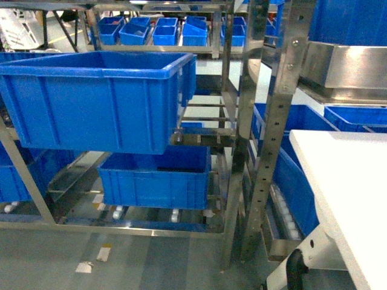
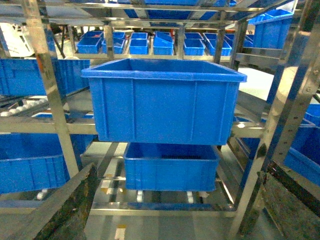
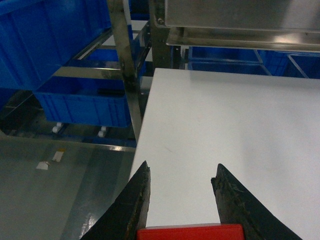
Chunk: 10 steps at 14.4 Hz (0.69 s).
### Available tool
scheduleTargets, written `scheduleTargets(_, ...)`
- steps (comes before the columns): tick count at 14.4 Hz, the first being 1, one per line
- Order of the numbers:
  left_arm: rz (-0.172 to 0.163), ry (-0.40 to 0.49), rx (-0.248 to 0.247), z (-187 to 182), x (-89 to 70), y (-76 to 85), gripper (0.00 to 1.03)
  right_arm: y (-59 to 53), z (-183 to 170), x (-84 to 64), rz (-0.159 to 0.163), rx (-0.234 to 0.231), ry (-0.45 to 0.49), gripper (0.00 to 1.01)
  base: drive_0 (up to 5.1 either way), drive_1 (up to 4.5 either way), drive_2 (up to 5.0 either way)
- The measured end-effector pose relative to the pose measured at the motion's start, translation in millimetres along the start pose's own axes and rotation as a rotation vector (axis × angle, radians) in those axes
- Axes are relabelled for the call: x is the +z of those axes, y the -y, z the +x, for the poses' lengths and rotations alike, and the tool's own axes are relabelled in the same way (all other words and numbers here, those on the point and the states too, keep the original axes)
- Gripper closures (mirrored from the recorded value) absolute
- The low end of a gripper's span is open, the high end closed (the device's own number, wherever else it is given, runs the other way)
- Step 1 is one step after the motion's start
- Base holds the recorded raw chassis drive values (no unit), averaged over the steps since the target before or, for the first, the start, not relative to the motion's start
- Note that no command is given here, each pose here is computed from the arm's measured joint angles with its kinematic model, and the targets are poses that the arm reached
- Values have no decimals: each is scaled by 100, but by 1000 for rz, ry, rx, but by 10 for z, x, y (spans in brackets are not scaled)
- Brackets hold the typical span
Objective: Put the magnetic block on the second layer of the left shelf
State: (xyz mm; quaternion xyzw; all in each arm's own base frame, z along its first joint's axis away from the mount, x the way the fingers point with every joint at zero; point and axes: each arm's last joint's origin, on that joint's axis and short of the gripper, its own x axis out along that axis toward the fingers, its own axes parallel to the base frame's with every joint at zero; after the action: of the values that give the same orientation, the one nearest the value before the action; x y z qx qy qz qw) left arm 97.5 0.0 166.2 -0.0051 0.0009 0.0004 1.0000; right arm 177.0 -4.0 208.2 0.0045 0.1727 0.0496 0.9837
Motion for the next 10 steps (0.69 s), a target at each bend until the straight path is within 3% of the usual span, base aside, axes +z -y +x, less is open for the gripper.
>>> scheduleTargets(10,0,1,0,0,1,0,5,0,-1,3,0,0,3,68,-502,243,243)
